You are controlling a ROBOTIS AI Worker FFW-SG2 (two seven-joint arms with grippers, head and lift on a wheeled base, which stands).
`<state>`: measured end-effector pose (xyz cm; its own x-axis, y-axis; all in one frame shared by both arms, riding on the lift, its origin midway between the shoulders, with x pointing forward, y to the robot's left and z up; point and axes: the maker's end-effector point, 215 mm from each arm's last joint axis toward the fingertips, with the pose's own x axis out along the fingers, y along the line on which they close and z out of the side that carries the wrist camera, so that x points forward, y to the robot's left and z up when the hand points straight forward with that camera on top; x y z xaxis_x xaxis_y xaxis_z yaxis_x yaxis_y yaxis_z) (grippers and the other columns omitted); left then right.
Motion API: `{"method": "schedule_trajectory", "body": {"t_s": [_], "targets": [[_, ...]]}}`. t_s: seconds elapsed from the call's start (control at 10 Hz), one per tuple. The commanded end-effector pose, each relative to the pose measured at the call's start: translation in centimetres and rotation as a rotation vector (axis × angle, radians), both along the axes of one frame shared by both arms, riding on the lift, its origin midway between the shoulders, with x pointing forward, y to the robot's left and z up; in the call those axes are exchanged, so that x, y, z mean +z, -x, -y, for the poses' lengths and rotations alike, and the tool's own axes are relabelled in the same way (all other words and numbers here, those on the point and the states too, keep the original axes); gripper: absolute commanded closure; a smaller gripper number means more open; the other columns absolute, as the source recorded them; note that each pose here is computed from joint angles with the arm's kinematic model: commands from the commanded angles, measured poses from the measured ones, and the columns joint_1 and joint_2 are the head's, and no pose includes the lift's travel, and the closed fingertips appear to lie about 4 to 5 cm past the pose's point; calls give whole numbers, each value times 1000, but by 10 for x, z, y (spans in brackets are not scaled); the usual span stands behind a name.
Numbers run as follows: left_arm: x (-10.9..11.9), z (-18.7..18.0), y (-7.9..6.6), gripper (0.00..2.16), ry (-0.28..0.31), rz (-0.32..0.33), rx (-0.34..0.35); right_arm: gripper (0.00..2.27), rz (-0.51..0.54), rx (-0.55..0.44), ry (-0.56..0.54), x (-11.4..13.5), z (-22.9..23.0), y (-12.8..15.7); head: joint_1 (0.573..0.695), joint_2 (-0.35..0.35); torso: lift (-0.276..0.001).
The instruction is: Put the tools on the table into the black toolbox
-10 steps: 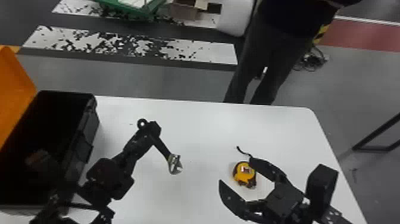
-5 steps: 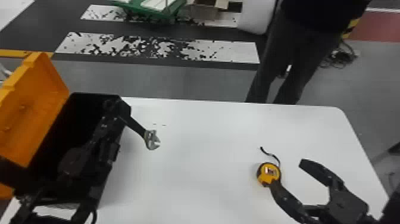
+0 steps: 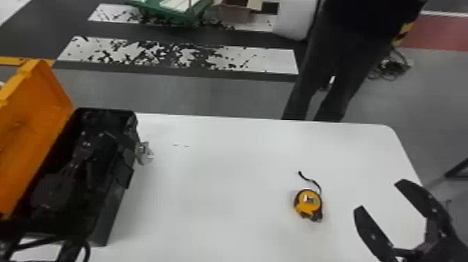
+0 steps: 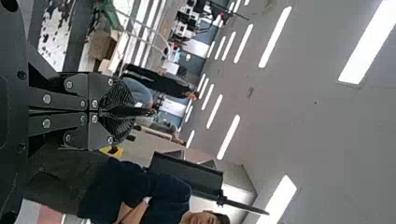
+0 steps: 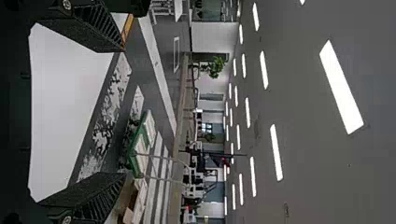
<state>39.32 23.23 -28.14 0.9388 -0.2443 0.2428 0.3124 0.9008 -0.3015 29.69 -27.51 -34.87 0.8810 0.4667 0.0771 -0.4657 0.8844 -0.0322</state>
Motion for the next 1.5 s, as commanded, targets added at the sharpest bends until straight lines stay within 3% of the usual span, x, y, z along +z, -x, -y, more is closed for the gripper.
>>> {"method": "schedule_trajectory", "body": {"t_s": [0.0, 0.3, 0.5, 1.0, 1.1, 1.2, 1.4], "targets": [[-1, -4, 2, 2125, -58, 27, 29, 63, -2, -26, 6, -8, 12, 4, 695, -69, -39], [-26, -25, -5, 2125, -167, 17, 108, 63, -45, -53, 7, -23, 27, 8, 695, -80, -39], [-42, -49, -12, 2121, -197, 10, 161, 63, -96, -88, 6, -39, 45, 13, 695, -72, -39], [-35, -99, -20, 2057, -239, 26, 252, 70, -147, -126, 11, -61, 65, 26, 695, -28, -39], [-43, -103, -21, 1369, -232, 10, 258, 73, -148, -126, 11, -61, 65, 26, 695, -19, -39], [-47, -105, -20, 46, -216, 0, 262, 70, -148, -125, 10, -61, 64, 26, 695, -14, -39], [-45, -109, -19, 16, -216, -1, 280, 73, -150, -125, 10, -62, 65, 26, 695, -5, -39]]}}
